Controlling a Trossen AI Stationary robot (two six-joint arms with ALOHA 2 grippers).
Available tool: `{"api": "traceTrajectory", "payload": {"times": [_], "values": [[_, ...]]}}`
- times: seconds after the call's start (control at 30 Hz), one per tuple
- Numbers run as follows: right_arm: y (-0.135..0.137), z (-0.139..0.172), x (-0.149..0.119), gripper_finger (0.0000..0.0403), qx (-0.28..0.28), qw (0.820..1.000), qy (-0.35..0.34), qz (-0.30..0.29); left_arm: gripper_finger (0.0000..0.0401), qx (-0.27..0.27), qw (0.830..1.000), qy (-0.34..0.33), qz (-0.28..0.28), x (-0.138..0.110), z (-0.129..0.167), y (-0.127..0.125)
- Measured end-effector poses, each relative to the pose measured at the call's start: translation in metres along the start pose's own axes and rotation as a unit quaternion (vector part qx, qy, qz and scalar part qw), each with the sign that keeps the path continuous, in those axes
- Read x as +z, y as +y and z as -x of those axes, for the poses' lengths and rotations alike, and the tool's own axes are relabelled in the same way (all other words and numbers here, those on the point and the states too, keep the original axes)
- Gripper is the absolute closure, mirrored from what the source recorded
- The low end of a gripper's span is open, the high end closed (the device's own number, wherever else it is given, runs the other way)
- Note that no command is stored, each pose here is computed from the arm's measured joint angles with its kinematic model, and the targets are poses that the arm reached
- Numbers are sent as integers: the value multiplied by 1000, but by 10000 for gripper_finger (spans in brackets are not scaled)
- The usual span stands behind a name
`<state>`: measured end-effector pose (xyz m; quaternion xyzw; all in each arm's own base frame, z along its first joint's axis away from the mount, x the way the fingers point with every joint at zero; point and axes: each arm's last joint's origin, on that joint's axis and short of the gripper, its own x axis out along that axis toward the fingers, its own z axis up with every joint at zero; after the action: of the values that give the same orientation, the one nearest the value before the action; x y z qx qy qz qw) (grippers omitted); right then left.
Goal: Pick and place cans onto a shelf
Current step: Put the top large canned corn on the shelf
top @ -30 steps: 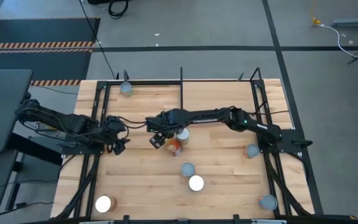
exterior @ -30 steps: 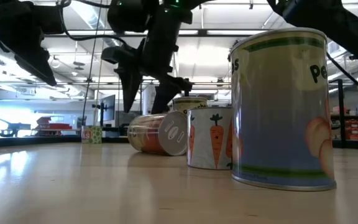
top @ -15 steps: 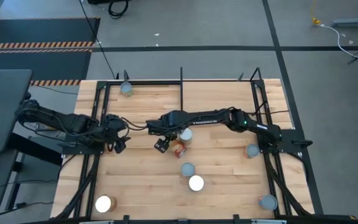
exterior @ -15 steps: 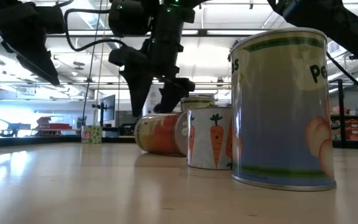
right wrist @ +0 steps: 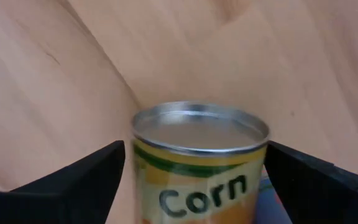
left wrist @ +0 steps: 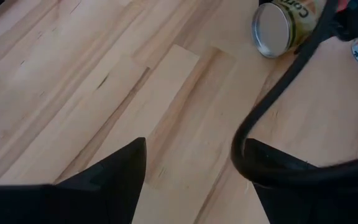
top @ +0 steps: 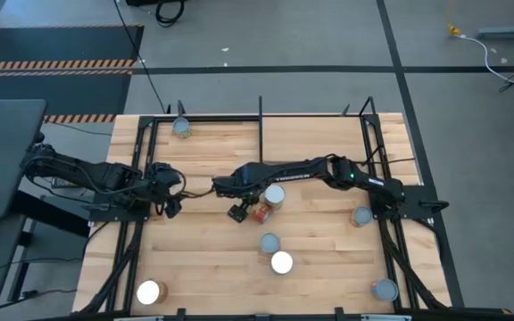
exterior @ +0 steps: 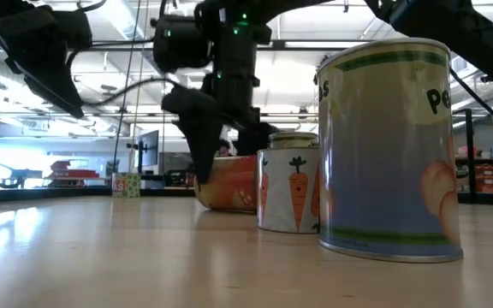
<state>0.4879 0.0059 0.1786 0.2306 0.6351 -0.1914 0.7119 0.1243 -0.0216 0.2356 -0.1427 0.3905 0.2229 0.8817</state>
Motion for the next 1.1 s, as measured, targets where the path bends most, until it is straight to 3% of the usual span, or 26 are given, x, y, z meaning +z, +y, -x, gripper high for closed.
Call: {"api": "traceTrajectory", "payload": {"times": [0.27, 0.5, 0.67, 0.83, 0.97, 1.1], "values": [[-2, -17, -1, 46, -7, 1000, -9, -6, 126, 1, 1000, -1, -1, 0, 0, 0], [7, -6, 7, 88, 14, 998, -63, -9, 126, 2, 1000, -7, -2, 12, 22, 4], [10, 45, 8, 88, 6, 988, -153, 13, 126, 17, 998, -57, -2, 37, 63, 12], [1, 115, -3, 88, -50, 961, -269, 43, 126, -13, 988, -153, -7, 69, 121, 23], [-23, 156, -8, 88, -58, 940, -332, 55, 126, -98, 964, -247, -30, 90, 169, 33], [-55, 176, -16, 88, -57, 918, -389, 53, 126, -183, 924, -331, -50, 102, 199, 37]]}}
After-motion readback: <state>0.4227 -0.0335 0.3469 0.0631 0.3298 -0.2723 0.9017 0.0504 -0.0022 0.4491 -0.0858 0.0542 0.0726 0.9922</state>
